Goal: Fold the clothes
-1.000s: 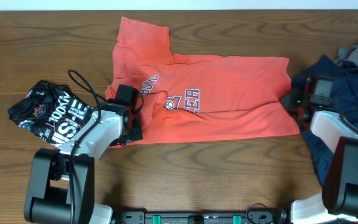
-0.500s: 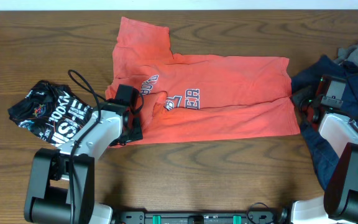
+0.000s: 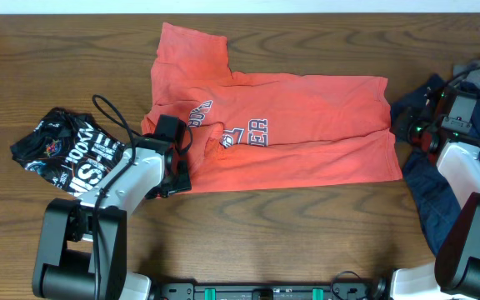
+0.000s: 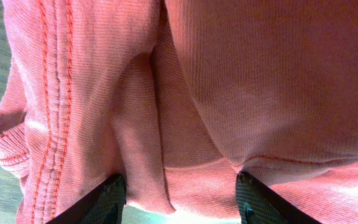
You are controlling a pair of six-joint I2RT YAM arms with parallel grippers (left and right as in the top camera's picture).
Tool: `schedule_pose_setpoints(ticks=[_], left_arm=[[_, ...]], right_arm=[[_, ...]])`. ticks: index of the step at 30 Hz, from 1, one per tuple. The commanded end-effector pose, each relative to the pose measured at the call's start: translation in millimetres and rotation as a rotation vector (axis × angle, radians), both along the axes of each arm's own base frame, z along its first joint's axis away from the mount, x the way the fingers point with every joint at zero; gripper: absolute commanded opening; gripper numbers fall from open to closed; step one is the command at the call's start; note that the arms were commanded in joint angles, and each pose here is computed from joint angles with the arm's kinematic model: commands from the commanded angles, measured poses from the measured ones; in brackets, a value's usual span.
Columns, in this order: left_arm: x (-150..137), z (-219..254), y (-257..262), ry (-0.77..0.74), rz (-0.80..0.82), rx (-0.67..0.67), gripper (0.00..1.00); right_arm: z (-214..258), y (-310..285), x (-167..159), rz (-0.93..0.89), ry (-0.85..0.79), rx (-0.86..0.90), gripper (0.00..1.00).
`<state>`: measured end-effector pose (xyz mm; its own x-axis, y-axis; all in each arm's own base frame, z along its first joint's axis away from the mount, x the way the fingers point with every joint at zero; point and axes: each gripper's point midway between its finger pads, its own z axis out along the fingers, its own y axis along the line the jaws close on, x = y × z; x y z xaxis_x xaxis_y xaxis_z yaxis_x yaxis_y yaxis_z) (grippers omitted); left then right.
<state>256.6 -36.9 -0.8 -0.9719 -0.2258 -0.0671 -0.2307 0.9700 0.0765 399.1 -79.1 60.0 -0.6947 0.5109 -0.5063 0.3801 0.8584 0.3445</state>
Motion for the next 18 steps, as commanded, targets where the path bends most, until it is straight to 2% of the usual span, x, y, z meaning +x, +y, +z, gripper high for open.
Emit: schedule_pose_setpoints(ticks=[1, 18], left_arm=[[-10.0, -6.7, 4.3, 0.034, 0.012, 0.017, 0.59], [-7.8, -6.7, 3.8, 0.025, 0.012, 0.015, 0.59]], right_arm=[[7.0, -13.9, 2.5, 0.051, -0.011, -0.121, 0.01], [-66.3, -30.9, 9.8, 0.095, 0.091, -0.214, 0.01]])
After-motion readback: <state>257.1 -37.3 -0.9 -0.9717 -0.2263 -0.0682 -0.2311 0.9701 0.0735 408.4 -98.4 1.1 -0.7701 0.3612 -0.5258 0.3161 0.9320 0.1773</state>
